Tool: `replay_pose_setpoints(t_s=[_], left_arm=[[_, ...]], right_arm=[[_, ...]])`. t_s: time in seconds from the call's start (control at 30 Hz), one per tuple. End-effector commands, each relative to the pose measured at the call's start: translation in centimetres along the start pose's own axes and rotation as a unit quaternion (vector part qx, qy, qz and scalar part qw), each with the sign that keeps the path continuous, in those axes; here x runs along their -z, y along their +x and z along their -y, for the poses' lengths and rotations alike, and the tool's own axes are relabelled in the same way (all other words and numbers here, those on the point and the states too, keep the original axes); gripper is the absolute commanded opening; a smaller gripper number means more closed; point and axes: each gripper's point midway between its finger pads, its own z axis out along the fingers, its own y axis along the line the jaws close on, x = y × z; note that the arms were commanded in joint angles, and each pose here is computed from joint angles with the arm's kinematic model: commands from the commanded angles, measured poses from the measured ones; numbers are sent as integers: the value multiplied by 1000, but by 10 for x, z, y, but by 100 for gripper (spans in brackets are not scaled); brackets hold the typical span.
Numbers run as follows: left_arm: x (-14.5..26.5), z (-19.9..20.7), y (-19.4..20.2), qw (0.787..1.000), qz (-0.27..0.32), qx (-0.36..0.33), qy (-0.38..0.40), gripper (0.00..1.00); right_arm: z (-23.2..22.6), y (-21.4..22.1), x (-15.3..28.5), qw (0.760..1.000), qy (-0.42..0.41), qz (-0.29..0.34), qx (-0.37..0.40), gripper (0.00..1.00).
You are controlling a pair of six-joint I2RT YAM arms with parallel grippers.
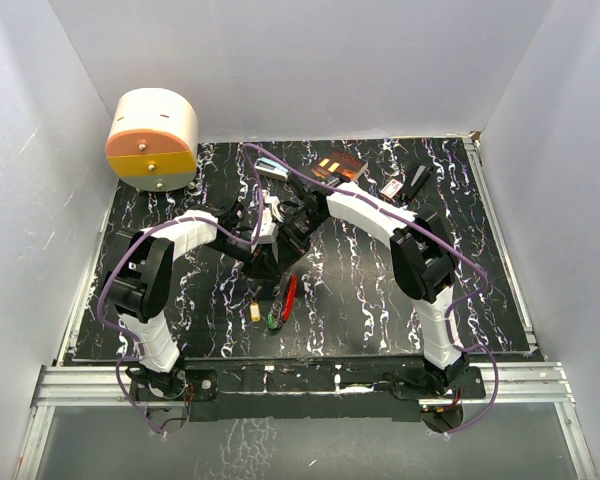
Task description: Put the keys on the keyring
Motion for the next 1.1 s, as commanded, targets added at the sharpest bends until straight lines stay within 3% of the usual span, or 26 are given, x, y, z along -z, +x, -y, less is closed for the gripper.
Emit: replay_pose_setpoints(t_s=[0.0, 0.07, 0.13, 0.47, 0.9, 1.07], left_arm=[[-4, 5, -23, 999, 29, -13, 16, 13], [-4, 5, -24, 999, 30, -15, 17, 24], [-4, 5, -25, 999, 30, -15, 17, 26], [-6, 2, -25, 1000, 27, -8, 14, 5], [-7, 0, -24, 1000, 20, -1, 10, 0], [-7, -1, -20, 1000, 11, 1, 0, 0]], right_arm=[[3, -20, -1, 998, 7, 23, 53, 8], [3, -19, -2, 998, 7, 23, 52, 8], [4, -19, -2, 998, 10, 24, 52, 8], [3, -21, -3, 998, 16, 29, 54, 8], [2, -20, -5, 998, 16, 33, 51, 8], [2, -28, 2, 997, 36, 43, 58, 21]])
